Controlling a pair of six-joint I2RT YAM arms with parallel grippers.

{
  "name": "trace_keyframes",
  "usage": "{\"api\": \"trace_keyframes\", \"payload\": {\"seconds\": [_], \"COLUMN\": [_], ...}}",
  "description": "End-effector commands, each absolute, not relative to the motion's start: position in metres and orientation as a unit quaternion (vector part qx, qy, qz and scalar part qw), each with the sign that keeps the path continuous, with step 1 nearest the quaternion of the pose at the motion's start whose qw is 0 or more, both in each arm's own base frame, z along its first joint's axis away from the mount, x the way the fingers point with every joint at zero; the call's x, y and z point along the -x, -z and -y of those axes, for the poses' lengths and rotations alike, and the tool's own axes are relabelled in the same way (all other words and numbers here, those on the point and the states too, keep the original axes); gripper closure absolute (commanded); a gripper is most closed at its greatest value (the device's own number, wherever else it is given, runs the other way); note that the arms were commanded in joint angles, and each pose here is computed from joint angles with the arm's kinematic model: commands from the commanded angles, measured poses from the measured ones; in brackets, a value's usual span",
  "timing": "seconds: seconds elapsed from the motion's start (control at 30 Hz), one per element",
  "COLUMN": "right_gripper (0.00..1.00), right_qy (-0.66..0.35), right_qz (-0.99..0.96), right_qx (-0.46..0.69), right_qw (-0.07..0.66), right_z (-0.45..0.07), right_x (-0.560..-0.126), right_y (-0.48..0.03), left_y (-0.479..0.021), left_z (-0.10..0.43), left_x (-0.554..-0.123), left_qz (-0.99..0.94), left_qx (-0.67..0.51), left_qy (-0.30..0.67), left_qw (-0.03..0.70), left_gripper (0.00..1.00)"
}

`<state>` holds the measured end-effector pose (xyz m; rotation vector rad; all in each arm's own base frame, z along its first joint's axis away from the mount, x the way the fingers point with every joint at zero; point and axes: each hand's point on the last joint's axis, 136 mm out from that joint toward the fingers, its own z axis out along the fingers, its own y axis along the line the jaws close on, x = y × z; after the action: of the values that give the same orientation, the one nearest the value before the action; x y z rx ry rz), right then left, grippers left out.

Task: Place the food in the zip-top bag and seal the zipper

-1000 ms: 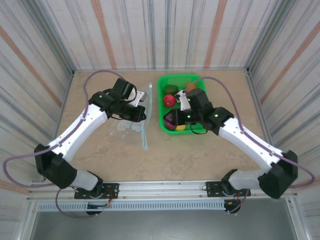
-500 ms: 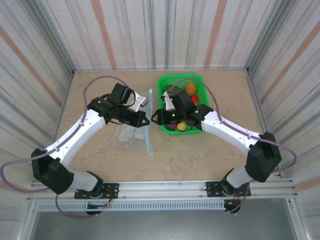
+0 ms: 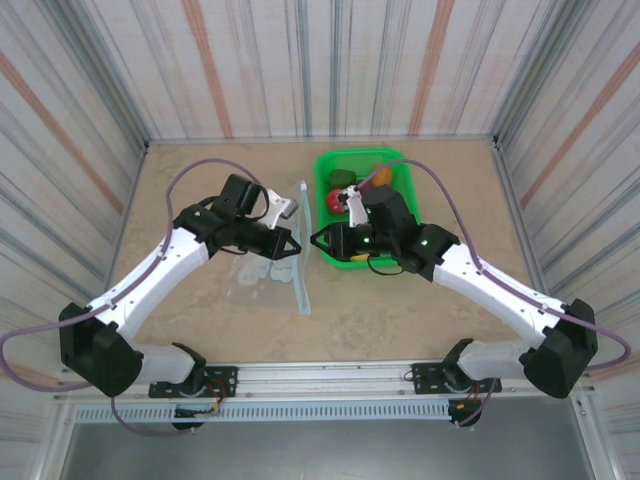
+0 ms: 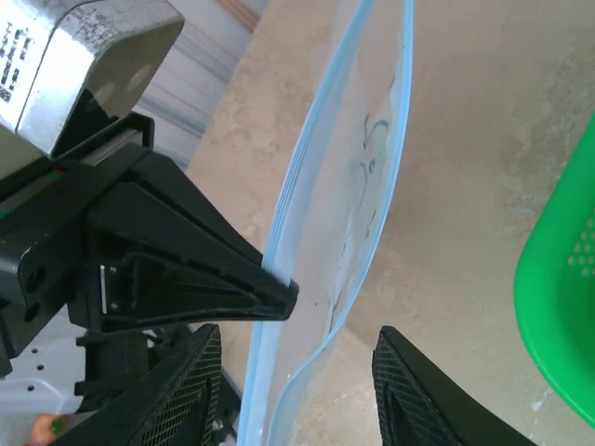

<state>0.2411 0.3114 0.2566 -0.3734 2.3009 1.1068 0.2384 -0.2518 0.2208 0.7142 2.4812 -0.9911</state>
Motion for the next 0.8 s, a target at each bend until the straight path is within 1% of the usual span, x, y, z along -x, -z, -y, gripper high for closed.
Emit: {"api": "trace_keyframes", "payload": {"seconds": [0.0, 0.17, 0.2, 0.27, 0.3, 0.37, 0.43, 0.47, 0.57, 0.6, 0.67, 0.77], "right_gripper": [0.53, 0.55, 0.56, 0.64, 0.69, 0.81, 0.98, 1.0, 1.0, 1.0, 1.0, 1.0], "right_qy": [-0.389, -0.376, -0.373, -0.376, -0.38, -0.391, -0.398, -0.403, -0.433, -0.444, -0.454, -0.458], "right_qz": [-0.875, -0.886, -0.888, -0.888, -0.887, -0.885, -0.885, -0.885, -0.876, -0.871, -0.867, -0.862], "right_qx": [0.115, 0.105, 0.104, 0.103, 0.099, 0.091, 0.077, 0.072, 0.05, 0.039, 0.016, -0.008], "right_qw": [0.266, 0.25, 0.247, 0.245, 0.243, 0.238, 0.227, 0.22, 0.208, 0.205, 0.206, 0.215], "right_z": [-0.307, -0.309, -0.31, -0.313, -0.314, -0.315, -0.316, -0.317, -0.324, -0.326, -0.327, -0.327], "right_x": [-0.25, -0.265, -0.267, -0.271, -0.273, -0.277, -0.279, -0.279, -0.277, -0.276, -0.276, -0.274], "right_y": [-0.237, -0.217, -0.213, -0.209, -0.208, -0.207, -0.202, -0.2, -0.202, -0.203, -0.205, -0.208], "left_y": [-0.24, -0.239, -0.237, -0.233, -0.23, -0.226, -0.223, -0.22, -0.211, -0.209, -0.206, -0.207], "left_z": [0.263, 0.266, 0.265, 0.264, 0.263, 0.262, 0.26, 0.259, 0.257, 0.259, 0.26, 0.259], "left_x": [-0.234, -0.227, -0.227, -0.226, -0.225, -0.223, -0.223, -0.225, -0.229, -0.23, -0.233, -0.238], "left_qz": [-0.854, -0.85, -0.852, -0.855, -0.856, -0.86, -0.866, -0.871, -0.884, -0.884, -0.888, -0.89], "left_qx": [-0.269, -0.277, -0.276, -0.275, -0.274, -0.271, -0.262, -0.255, -0.23, -0.224, -0.209, -0.191], "left_qy": [0.395, 0.4, 0.397, 0.394, 0.393, 0.392, 0.386, 0.381, 0.372, 0.376, 0.377, 0.376], "left_qw": [0.206, 0.201, 0.199, 0.196, 0.193, 0.185, 0.18, 0.177, 0.168, 0.163, 0.161, 0.174], "left_gripper": [1.0, 1.0, 1.0, 1.0, 1.0, 1.0, 1.0, 1.0, 1.0, 0.94, 0.86, 0.79]}}
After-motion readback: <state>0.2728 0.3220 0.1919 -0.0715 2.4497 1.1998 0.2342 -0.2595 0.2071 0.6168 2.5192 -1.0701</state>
